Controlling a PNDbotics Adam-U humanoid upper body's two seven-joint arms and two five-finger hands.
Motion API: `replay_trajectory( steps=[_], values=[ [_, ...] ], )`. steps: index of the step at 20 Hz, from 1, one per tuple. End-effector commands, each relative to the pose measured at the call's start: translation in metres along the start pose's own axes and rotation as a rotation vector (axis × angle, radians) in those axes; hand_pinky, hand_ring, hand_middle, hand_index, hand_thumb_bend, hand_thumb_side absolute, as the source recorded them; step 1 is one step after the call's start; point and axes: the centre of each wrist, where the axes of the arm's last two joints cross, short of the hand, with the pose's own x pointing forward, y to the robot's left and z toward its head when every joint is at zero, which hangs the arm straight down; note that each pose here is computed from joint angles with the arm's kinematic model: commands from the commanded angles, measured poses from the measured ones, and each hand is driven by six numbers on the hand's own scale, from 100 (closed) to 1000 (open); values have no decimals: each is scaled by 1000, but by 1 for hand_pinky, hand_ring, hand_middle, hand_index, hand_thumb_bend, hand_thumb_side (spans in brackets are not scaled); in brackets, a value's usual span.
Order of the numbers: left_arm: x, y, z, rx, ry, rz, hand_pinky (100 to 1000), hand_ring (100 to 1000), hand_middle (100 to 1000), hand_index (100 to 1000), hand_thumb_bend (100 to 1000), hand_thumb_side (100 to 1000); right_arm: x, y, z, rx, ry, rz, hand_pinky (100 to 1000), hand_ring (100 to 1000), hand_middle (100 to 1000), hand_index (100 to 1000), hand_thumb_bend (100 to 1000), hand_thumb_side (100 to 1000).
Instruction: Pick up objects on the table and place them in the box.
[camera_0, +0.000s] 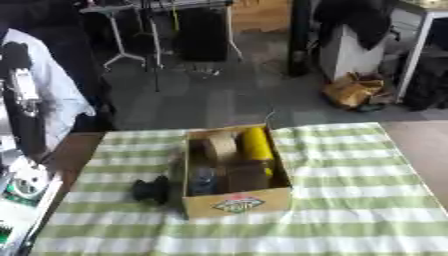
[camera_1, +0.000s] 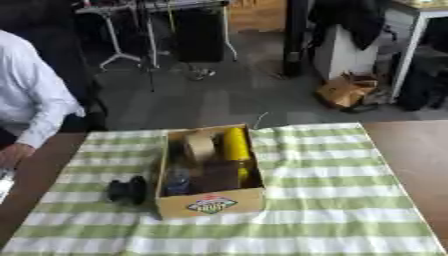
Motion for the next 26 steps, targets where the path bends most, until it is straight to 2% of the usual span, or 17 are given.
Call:
replay_trajectory(
  steps=[1,5,7,9,12,14,16,18,19,20,21,22,26],
  values=[
    [-9,1,-26,-299,-10,-282,905,979,936,977,389,1000,2,-2,-7,-87,-104,-73,899,1000,929,955,100,1000],
    [-12,4,-55,-784,49,-571,938,998,965,1000,425,1000,2,-3,-6,-79,-99,-64,899,1000,928,951,100,1000],
    [-10,7,-67,-942,70,-668,944,996,947,1000,455,1000,2,-3,-5,-76,-96,-61,899,1000,928,951,100,1000],
    [-7,8,-74,-1048,71,-751,948,995,938,981,502,1000,2,-3,-5,-74,-93,-60,898,1000,927,950,100,1000],
    [-8,5,-77,-1198,74,-863,955,1000,939,1000,568,1000,3,-2,-5,-69,-91,-61,898,1000,927,946,100,1000],
    [-10,1,-80,-1293,91,-908,966,1000,947,1000,606,944,3,-1,-5,-67,-89,-63,897,1000,927,945,100,1000],
    [-13,-2,-83,-1364,113,-919,974,1000,952,1000,620,923,4,0,-5,-64,-88,-67,897,1000,927,944,100,1000],
    [-18,-3,-87,-1423,155,-924,1000,1000,979,1000,668,853,4,1,-5,-62,-88,-70,897,1000,926,941,100,1000],
    [-23,-4,-88,-1462,188,-922,1000,1000,993,1000,706,814,4,1,-5,-59,-88,-70,897,1000,926,940,100,1000],
    [-26,-4,-90,-1497,221,-915,1000,1000,993,1000,706,814,5,1,-5,-57,-88,-70,897,1000,926,940,100,1000],
    [-31,-4,-91,-1531,258,-917,1000,1000,1000,1000,741,765,5,1,-5,-56,-87,-69,895,999,925,937,100,1000],
    [-35,-5,-93,-1556,286,-920,1000,1000,1000,1000,744,762,5,2,-5,-55,-85,-68,895,999,925,937,100,1000],
    [-50,-10,-90,-1638,305,-967,1000,1000,1000,1000,763,716,5,2,-4,-50,-81,-65,893,999,924,932,100,1000]
  ],
)
